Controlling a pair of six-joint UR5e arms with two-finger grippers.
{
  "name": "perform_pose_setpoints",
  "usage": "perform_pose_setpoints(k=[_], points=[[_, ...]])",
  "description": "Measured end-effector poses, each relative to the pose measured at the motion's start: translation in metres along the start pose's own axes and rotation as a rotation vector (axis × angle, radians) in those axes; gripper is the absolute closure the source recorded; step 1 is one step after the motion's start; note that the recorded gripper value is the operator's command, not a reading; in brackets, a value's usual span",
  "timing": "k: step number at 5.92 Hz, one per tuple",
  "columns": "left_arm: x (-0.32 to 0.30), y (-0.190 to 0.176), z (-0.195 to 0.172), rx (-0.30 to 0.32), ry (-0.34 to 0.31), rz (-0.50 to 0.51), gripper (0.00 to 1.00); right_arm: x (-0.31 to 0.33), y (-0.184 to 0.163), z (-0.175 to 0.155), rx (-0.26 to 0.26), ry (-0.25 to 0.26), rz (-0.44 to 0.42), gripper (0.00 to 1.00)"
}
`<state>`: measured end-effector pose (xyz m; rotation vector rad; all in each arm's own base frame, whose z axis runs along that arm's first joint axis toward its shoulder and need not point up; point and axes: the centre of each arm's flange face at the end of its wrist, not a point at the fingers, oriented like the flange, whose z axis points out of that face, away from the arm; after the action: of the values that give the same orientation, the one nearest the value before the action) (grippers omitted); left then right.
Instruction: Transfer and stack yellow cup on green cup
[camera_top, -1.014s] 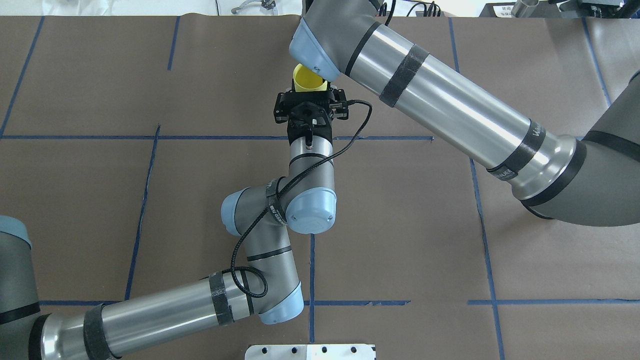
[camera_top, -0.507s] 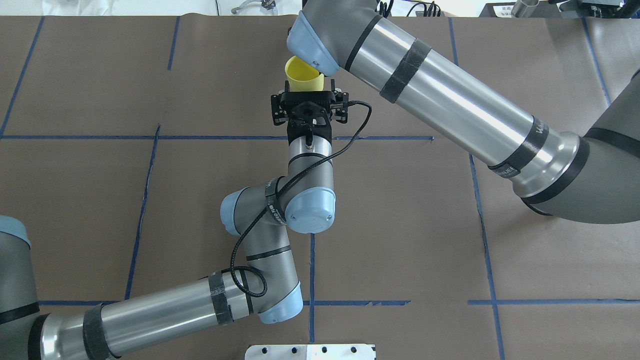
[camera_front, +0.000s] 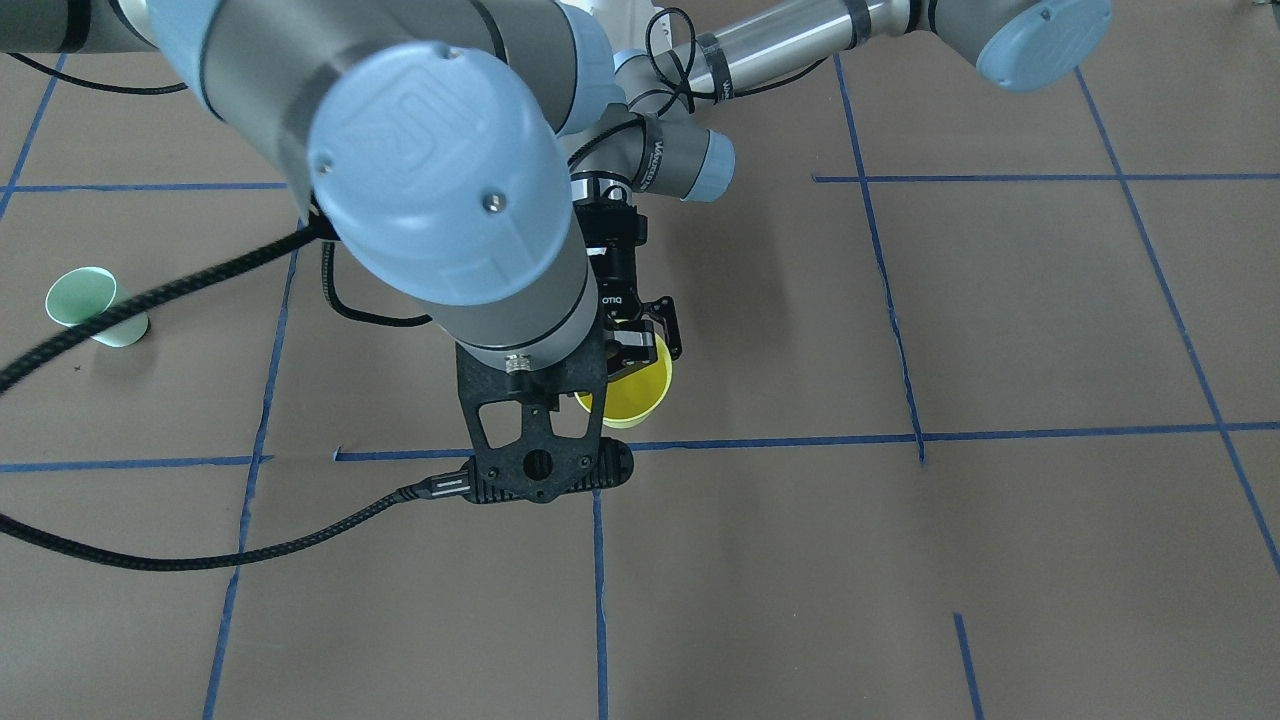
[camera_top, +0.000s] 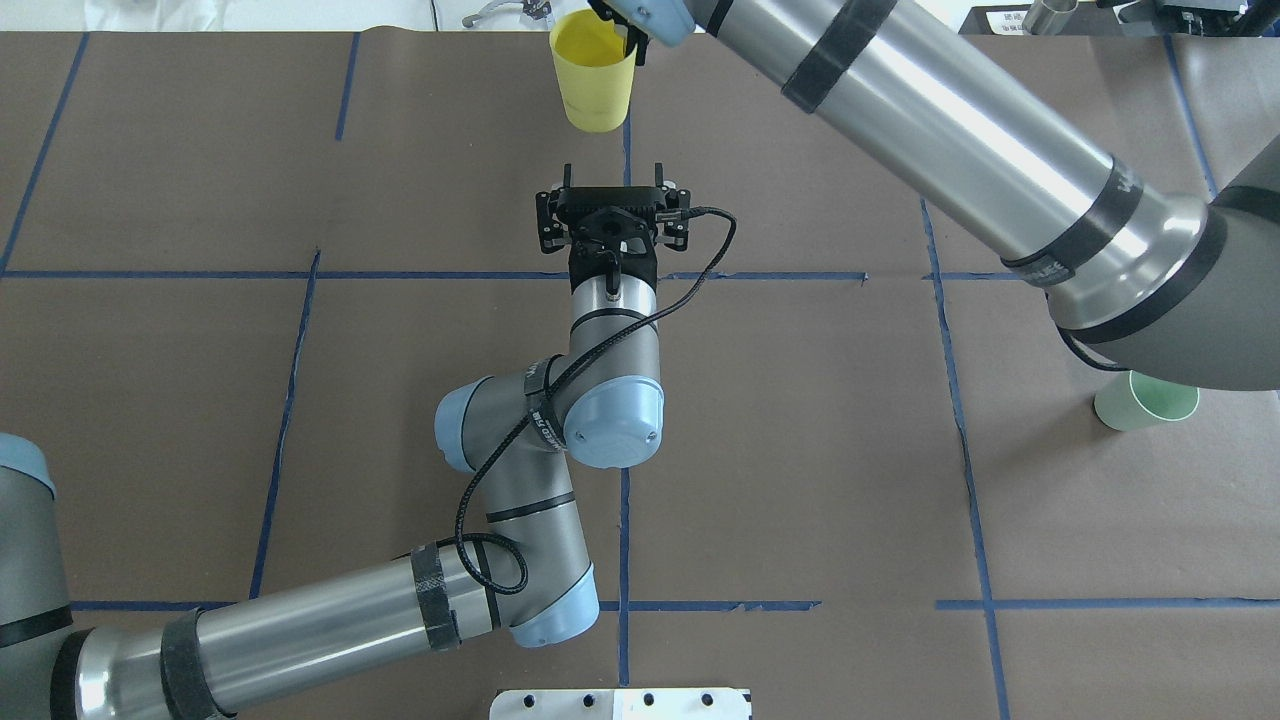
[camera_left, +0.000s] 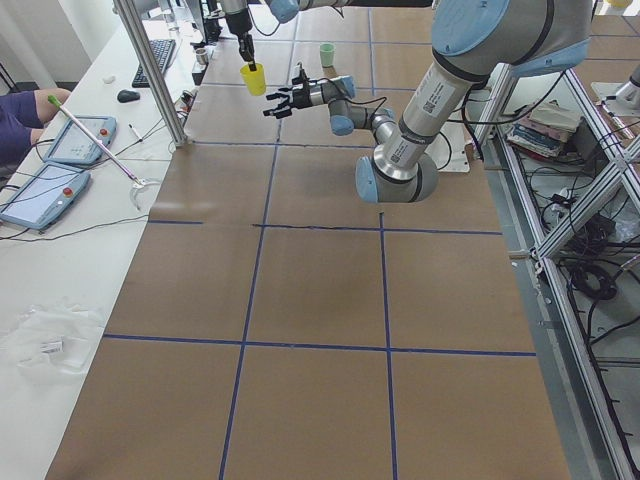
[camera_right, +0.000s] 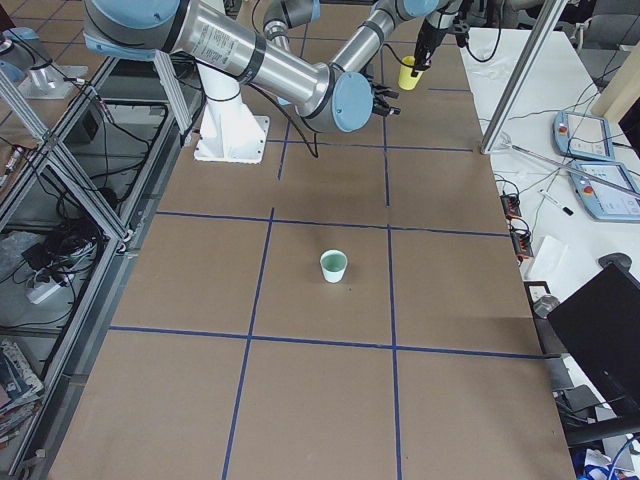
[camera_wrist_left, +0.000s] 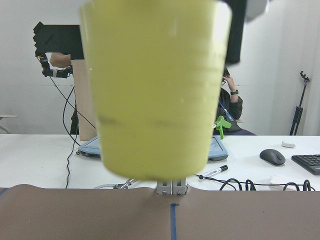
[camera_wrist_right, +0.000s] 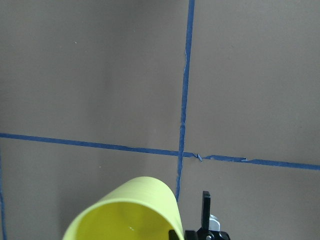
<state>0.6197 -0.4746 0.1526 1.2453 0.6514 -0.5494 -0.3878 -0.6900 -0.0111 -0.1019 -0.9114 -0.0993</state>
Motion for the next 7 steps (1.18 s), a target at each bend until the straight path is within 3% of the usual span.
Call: perform_pose_setpoints(k=[2, 3, 5, 7], points=[[-0.002, 0.003, 0.0, -0.025, 0.013, 0.044, 0.03, 0.011, -0.011, -0.061, 0.052, -0.044, 0.021, 1.0], [-0.003, -0.006, -0.004, -0.041, 0.037, 0.1, 0.02, 0.023, -0.016, -0.068, 0.055, -0.041, 0.043, 1.0], [-0.028, -0.05, 0.001, -0.067, 0.094, 0.21, 0.01, 0.074, -0.015, -0.058, 0.064, -0.026, 0.069, 1.0], [-0.076, -0.089, 0.029, -0.117, 0.127, 0.226, 0.03, 0.147, 0.025, -0.03, 0.098, -0.02, 0.032, 1.0]])
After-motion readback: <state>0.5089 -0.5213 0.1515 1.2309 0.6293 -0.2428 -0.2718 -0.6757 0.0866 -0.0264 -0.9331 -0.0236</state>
